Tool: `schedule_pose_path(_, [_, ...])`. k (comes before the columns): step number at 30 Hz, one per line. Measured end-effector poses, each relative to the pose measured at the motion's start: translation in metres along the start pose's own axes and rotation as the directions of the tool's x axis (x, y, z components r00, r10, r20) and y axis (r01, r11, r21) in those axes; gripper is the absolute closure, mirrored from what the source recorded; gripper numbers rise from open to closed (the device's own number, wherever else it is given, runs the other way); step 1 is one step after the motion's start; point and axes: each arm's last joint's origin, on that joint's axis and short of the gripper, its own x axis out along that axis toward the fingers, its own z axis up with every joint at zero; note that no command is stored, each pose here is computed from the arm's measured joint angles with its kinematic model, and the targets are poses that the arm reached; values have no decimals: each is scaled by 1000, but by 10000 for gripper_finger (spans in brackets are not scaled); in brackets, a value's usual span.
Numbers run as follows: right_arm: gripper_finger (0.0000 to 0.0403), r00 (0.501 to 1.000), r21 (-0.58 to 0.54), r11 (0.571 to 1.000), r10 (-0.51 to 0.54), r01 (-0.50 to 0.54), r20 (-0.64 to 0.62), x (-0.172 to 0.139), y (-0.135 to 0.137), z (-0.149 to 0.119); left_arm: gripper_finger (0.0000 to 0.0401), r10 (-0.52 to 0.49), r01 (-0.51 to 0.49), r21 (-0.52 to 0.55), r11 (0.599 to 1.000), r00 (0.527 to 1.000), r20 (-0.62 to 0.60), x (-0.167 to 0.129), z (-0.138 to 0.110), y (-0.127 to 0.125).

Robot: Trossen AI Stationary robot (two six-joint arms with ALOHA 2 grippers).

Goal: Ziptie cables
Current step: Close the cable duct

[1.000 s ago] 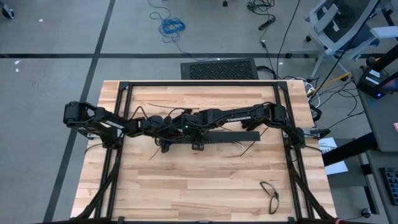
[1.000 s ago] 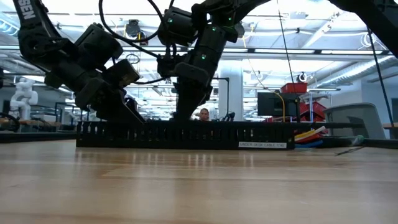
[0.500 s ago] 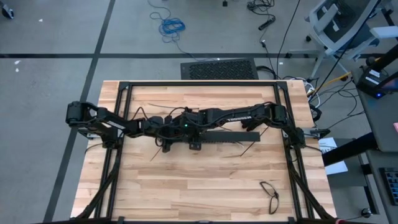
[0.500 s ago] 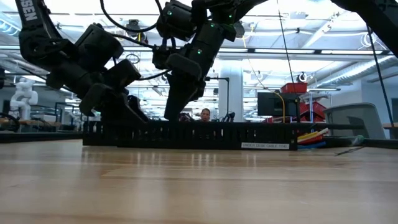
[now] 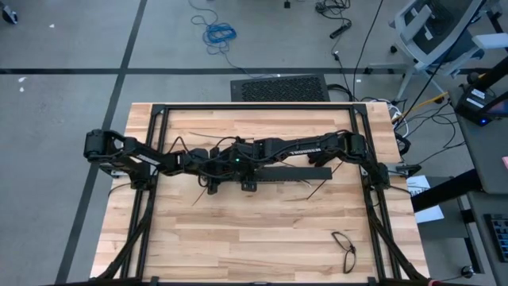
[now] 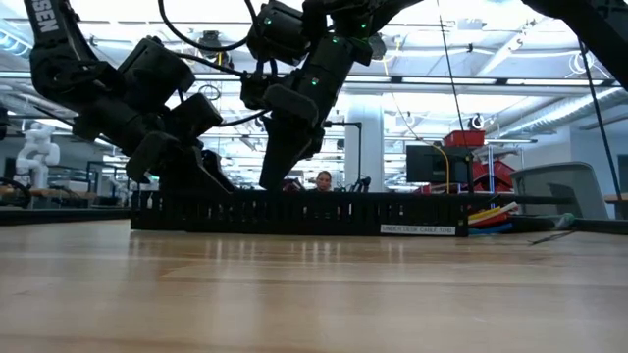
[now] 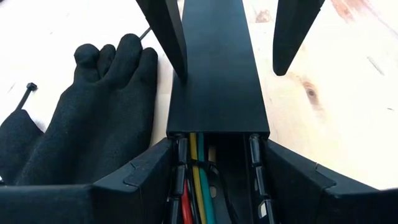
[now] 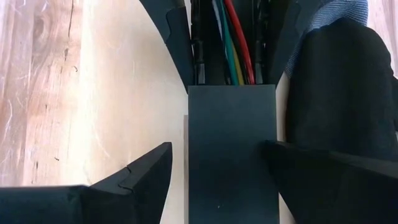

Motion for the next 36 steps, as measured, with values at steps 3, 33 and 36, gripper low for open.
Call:
schedule_pose_path(3, [154,1000,0,1000,0,0,-1,0,0,0,170,2,-2,0,1000,1000,3,0,0,0])
schedule_pose_path(33, [107,1000,36,999,-5,4,25,-7,-1,5,1,20,-20,-58,998,1000,-3,0,1,1])
schedule_pose_path(36, [88,1000,19,1000,-6,6,17,-7,-1,4,1,17,-19,-82,996,999,-33,-3,1,0])
